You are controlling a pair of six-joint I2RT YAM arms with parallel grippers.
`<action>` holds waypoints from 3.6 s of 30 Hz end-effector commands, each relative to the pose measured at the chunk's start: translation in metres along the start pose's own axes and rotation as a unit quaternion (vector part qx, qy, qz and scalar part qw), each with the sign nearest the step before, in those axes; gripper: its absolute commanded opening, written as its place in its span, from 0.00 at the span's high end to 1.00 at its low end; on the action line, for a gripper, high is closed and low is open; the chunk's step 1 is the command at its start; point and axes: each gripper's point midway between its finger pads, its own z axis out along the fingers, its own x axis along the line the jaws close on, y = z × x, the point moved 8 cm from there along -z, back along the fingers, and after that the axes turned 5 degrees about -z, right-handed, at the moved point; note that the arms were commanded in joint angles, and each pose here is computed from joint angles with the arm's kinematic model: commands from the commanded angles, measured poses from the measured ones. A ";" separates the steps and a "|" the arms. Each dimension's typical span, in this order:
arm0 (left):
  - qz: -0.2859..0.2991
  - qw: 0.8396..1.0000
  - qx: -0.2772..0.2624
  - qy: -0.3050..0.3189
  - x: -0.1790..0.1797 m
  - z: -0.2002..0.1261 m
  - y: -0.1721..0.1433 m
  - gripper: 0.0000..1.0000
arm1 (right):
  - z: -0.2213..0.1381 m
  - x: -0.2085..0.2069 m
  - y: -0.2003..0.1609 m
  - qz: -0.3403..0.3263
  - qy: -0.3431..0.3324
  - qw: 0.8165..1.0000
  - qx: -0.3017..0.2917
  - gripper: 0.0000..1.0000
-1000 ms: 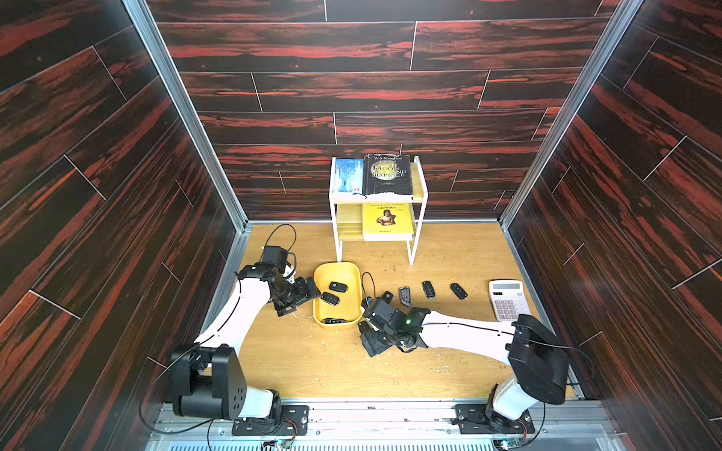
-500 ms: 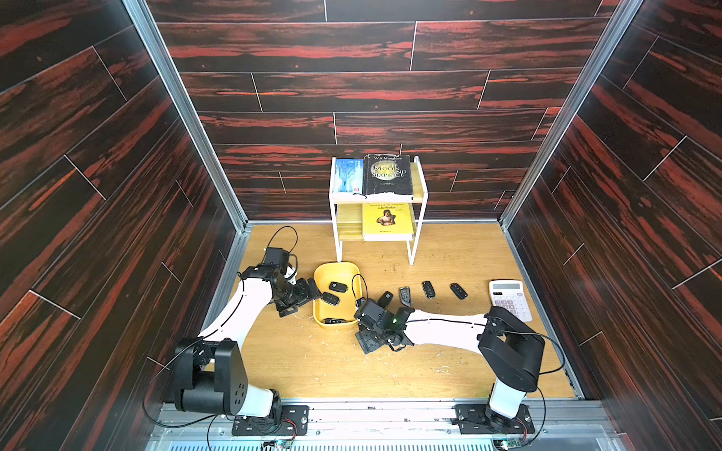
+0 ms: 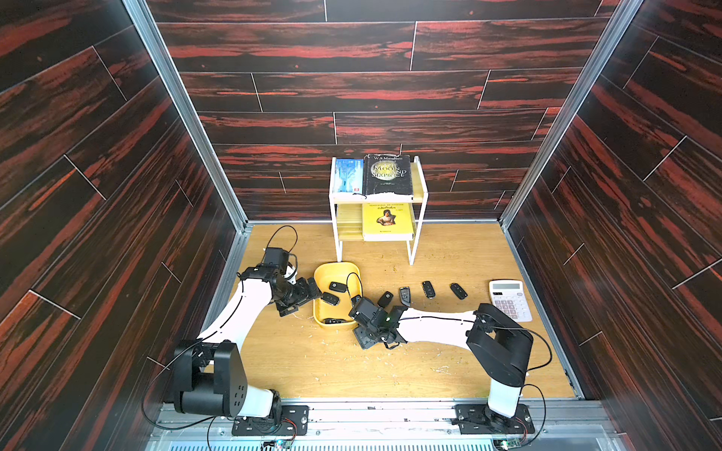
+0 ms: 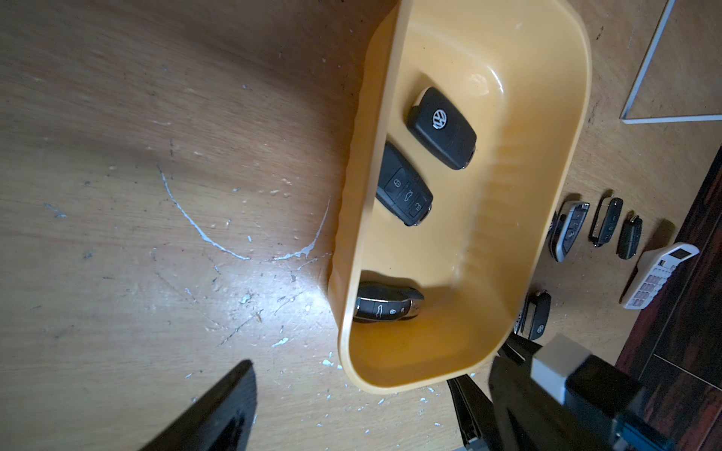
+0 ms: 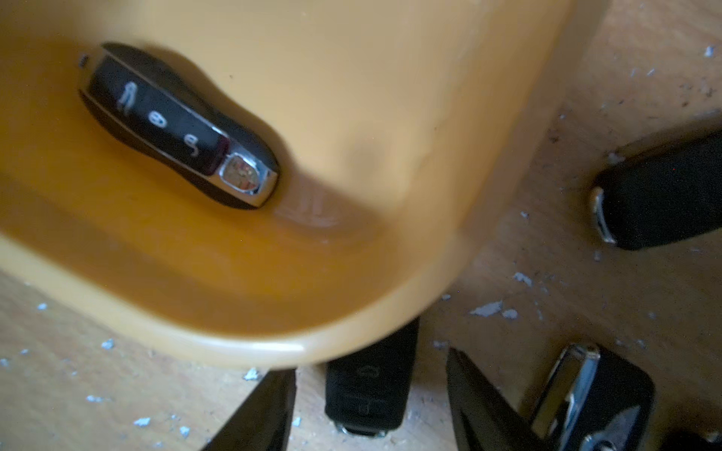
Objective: Place the car key into the storage box
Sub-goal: Pick up the car key from the center of the board.
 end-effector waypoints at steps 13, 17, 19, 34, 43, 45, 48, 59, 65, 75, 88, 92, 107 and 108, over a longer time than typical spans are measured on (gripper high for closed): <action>0.005 1.000 -0.006 -0.008 -0.003 -0.009 -0.004 0.04 | 0.014 0.001 -0.014 -0.006 0.005 1.000 0.025 0.43; 0.006 1.000 -0.007 -0.008 -0.003 -0.010 -0.005 0.04 | 0.013 0.001 -0.013 -0.006 0.008 1.000 0.024 0.44; 0.006 1.000 -0.006 -0.008 -0.003 -0.009 -0.005 0.04 | 0.015 0.002 -0.013 -0.007 0.008 1.000 0.024 0.43; 0.009 1.000 -0.007 -0.012 -0.003 -0.011 -0.008 0.04 | 0.002 0.000 -0.013 -0.006 0.017 1.000 0.012 0.68; 0.053 0.992 -0.066 -0.089 -0.022 -0.036 -0.009 0.04 | -0.083 -0.012 0.001 -0.002 0.038 0.998 -0.045 0.75; 0.069 0.985 -0.093 -0.128 -0.031 -0.048 -0.010 0.04 | -0.106 -0.011 0.009 -0.002 0.059 0.996 -0.062 0.85; 0.109 0.963 -0.122 -0.214 -0.051 -0.065 -0.013 0.04 | -0.145 -0.011 0.021 -0.001 0.091 0.991 -0.100 0.91; 0.459 0.763 -0.293 -0.347 -0.091 -0.113 -0.110 0.00 | -0.237 -0.029 0.066 0.034 0.261 0.946 -0.189 0.89; 0.491 0.748 -0.352 -0.274 -0.076 -0.113 -0.114 0.00 | -0.244 -0.055 0.070 0.057 0.313 0.926 -0.202 0.89; 0.607 0.661 -0.338 -0.284 -0.065 -0.094 -0.137 0.01 | -0.227 -0.062 0.077 0.078 0.483 0.850 -0.196 0.89; 0.687 0.592 -0.346 -0.240 -0.072 -0.090 -0.139 0.03 | -0.207 -0.051 0.088 0.096 0.609 0.770 -0.163 0.89; 0.688 0.587 -0.355 -0.235 -0.080 -0.087 -0.132 0.03 | -0.206 -0.050 0.087 0.100 0.618 0.762 -0.161 0.89; 0.682 0.575 -0.385 -0.237 -0.099 -0.094 -0.123 0.03 | -0.190 -0.046 0.078 0.112 0.626 0.757 -0.151 0.88; 0.681 0.574 -0.385 -0.240 -0.100 -0.095 -0.123 0.03 | -0.189 -0.045 0.078 0.112 0.627 0.756 -0.150 0.88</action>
